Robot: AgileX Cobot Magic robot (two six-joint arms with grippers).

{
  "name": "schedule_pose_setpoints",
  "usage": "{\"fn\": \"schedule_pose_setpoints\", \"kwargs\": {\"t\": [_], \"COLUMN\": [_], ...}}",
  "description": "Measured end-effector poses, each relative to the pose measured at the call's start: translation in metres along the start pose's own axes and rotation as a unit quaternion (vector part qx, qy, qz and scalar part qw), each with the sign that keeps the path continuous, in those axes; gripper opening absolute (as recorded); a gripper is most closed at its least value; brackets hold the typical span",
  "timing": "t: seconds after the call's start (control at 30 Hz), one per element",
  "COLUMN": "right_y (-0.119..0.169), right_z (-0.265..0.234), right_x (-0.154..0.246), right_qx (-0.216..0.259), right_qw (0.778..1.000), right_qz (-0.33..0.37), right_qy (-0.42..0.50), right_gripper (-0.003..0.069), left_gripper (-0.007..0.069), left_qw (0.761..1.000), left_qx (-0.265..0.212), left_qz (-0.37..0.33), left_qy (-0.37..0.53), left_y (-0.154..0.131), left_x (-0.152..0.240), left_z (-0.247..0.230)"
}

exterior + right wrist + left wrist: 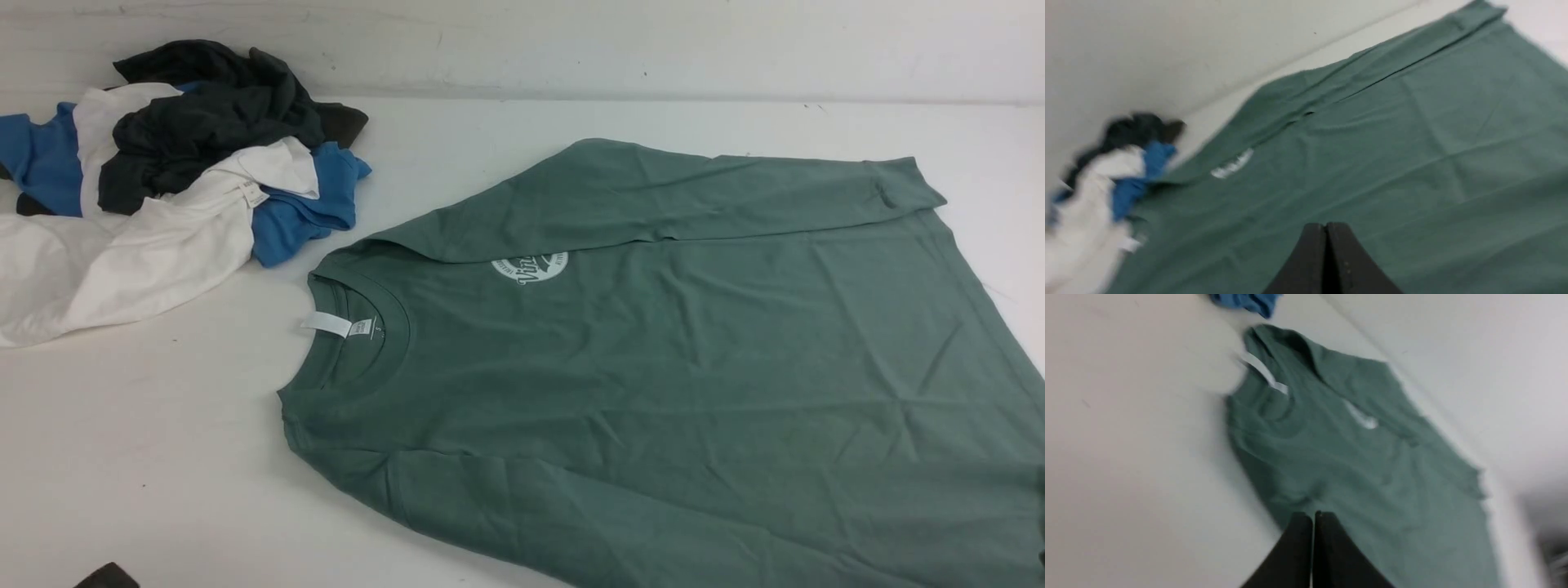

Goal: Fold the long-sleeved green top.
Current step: Hold the cuff closest to the cuff with your right arm

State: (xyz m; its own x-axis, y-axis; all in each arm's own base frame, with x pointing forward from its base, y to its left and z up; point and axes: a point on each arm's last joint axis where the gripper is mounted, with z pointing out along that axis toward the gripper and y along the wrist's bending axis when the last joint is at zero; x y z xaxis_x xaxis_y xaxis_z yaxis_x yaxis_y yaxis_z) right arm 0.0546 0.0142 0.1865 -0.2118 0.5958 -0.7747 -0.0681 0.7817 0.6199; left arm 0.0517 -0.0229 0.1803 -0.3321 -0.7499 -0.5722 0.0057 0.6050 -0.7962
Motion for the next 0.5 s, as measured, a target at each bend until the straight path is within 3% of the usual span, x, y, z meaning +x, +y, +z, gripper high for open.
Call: {"fn": "schedule_pose_setpoints", "kwargs": {"t": [0.03,0.13,0.27,0.4,0.5], "right_y": [0.002,0.004,0.005,0.023,0.051], "right_z": [0.000,0.000,0.000,-0.008,-0.025], "right_x": [0.000,-0.001,-0.006,-0.028,-0.062], "right_qx": [-0.010,-0.025,-0.035,-0.066,-0.102], "right_qw": [0.998,0.991,0.983,0.987,0.987], "right_qz": [0.054,0.133,0.177,0.136,0.051], "right_qy": [0.001,-0.005,-0.026,-0.061,-0.117], "right_gripper": [-0.0015,-0.0015,-0.0015,-0.0015,-0.0015], "left_gripper": [-0.0004,-0.0004,-0.0004,-0.0004,-0.0004], "left_qw": [0.998,0.987,0.977,0.965,0.971], "left_qx": [0.019,0.049,0.069,0.085,0.104], "left_qz": [-0.063,-0.150,-0.201,-0.242,-0.206], "left_qy": [0.001,0.003,-0.015,-0.047,-0.062], "left_y": [-0.003,-0.009,-0.012,-0.013,-0.025], "left_x": [0.000,-0.001,-0.005,-0.012,-0.020], "left_z": [0.000,0.000,-0.001,-0.002,-0.007]}}
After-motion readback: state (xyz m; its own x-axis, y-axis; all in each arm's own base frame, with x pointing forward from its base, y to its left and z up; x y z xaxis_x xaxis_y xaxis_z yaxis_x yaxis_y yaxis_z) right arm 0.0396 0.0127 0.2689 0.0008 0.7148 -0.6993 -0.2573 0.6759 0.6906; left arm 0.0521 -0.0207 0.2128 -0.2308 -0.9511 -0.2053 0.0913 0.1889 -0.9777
